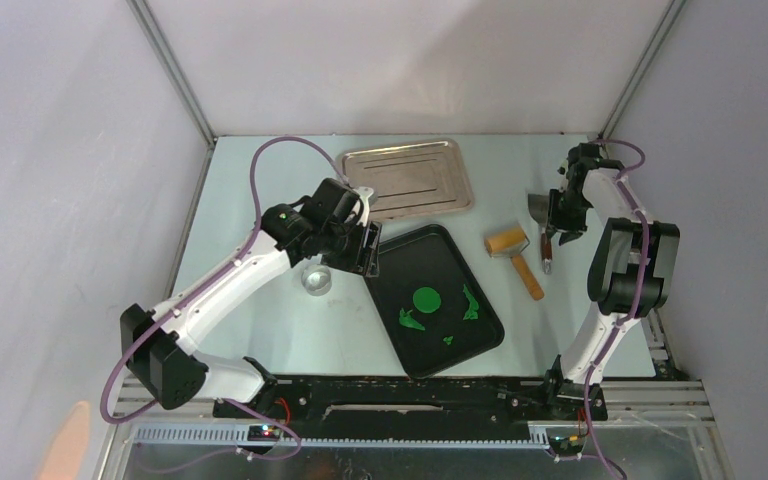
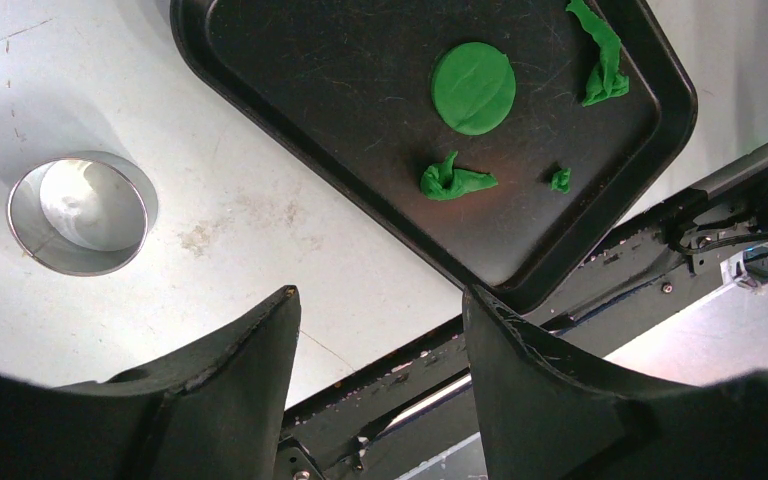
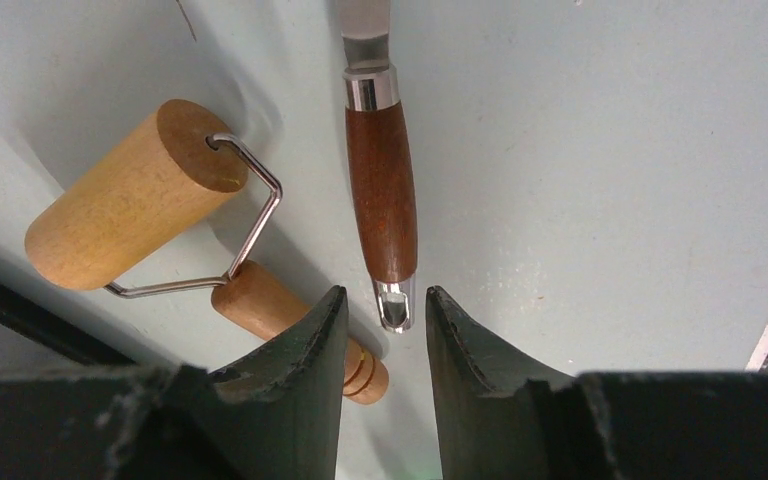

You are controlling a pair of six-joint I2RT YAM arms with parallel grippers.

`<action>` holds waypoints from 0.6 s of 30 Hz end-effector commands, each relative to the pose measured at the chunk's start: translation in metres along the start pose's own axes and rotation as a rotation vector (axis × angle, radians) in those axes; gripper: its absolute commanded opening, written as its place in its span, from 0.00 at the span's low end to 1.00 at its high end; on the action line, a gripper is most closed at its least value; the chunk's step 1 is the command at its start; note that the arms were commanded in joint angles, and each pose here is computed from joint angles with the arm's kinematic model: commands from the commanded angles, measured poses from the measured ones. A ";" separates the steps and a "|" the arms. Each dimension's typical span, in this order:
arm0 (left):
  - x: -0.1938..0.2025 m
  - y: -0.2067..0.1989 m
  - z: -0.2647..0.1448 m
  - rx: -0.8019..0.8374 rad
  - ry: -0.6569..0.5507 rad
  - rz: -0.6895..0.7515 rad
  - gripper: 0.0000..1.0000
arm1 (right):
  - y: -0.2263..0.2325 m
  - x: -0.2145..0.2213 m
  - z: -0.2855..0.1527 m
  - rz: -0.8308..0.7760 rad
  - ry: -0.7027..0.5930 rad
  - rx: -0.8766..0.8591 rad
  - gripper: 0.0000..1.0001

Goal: Roll out the dumpling wrappers from the dough
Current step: Place the spatula at the center of the board.

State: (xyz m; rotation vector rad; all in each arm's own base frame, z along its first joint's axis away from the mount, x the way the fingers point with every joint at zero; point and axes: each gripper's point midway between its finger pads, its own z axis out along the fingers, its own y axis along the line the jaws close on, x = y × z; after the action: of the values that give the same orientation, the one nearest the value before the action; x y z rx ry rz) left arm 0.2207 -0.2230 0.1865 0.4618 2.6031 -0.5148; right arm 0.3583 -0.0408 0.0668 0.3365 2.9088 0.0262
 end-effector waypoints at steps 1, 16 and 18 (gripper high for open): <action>-0.015 -0.006 -0.007 0.006 -0.045 0.014 0.65 | -0.001 -0.021 -0.011 0.010 -0.072 0.001 0.37; -0.012 -0.008 -0.004 0.013 -0.040 0.015 0.65 | 0.003 -0.015 -0.006 0.181 -0.388 -0.050 0.75; -0.011 -0.007 -0.004 0.010 -0.034 0.019 0.65 | -0.002 -0.013 0.000 0.217 -0.420 -0.027 0.76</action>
State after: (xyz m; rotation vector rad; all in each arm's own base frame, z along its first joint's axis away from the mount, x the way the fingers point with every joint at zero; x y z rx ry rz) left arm 0.2207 -0.2237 0.1847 0.4657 2.6071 -0.5086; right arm 0.3378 -0.0350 0.0550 0.4683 2.6943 0.0428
